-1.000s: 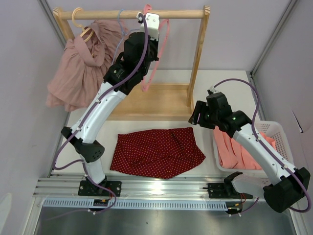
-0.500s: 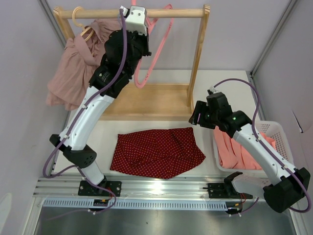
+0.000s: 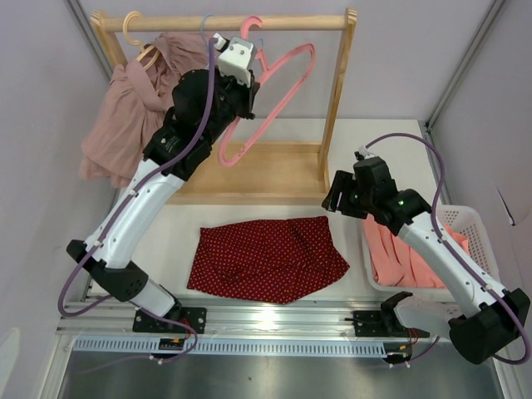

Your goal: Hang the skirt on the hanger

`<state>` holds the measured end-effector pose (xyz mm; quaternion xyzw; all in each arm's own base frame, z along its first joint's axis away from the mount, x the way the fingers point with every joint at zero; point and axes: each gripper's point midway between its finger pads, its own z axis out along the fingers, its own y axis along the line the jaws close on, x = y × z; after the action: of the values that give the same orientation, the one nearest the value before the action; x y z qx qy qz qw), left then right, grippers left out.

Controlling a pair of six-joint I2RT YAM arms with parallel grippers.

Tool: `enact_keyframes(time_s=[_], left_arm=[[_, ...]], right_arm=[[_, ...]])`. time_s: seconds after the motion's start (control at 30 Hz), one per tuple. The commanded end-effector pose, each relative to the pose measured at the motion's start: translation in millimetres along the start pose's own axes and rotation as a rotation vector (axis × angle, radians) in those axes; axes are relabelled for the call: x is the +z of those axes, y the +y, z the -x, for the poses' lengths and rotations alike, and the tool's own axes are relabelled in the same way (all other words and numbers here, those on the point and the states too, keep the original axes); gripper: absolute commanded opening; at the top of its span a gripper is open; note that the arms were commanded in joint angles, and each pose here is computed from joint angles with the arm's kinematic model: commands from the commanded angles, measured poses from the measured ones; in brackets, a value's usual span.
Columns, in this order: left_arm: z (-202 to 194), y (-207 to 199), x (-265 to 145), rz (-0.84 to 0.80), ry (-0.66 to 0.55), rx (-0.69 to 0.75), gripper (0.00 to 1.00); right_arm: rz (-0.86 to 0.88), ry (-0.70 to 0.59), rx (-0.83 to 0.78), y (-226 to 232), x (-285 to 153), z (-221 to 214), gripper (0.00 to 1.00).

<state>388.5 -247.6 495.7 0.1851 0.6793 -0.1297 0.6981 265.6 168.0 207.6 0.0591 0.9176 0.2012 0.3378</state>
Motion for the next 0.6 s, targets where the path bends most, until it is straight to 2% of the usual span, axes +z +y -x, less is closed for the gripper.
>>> enact_keyframes(time_s=[0.0,0.07,0.27,0.3,0.33,0.4,0.57], left_arm=[[33.3,-2.7,-25.3,-0.069,-0.125,0.016,0.00],[40.0,-3.5,-36.5,-0.090,-0.152,0.014,0.00],[19.9,-14.3,-55.2,-0.169,-0.131,0.014,0.00],[20.2,-23.3,-60.5,-0.221,-0.142,0.015,0.00],[-0.3,-28.3,-59.4,-0.241,-0.102,0.012,0.00],[4.1,-30.5,-75.4,-0.270,-0.129,0.002,0.00],[-40.0,-44.0,-96.7,-0.339,-0.080,-0.048,0.00]], right_arm=[[0.046,-0.062,-0.013,10.6,-13.1,17.6,0.65],[0.042,-0.063,-0.014,9.3,-13.0,18.1,0.65],[0.045,-0.072,-0.014,8.6,-16.2,19.4,0.65],[0.047,-0.074,-0.017,8.9,-17.8,20.0,0.65],[0.049,-0.080,-0.017,8.9,-20.5,20.5,0.65],[0.048,-0.083,-0.018,8.1,-23.3,21.3,0.65],[0.055,-0.094,-0.022,8.8,-33.3,22.7,0.65]])
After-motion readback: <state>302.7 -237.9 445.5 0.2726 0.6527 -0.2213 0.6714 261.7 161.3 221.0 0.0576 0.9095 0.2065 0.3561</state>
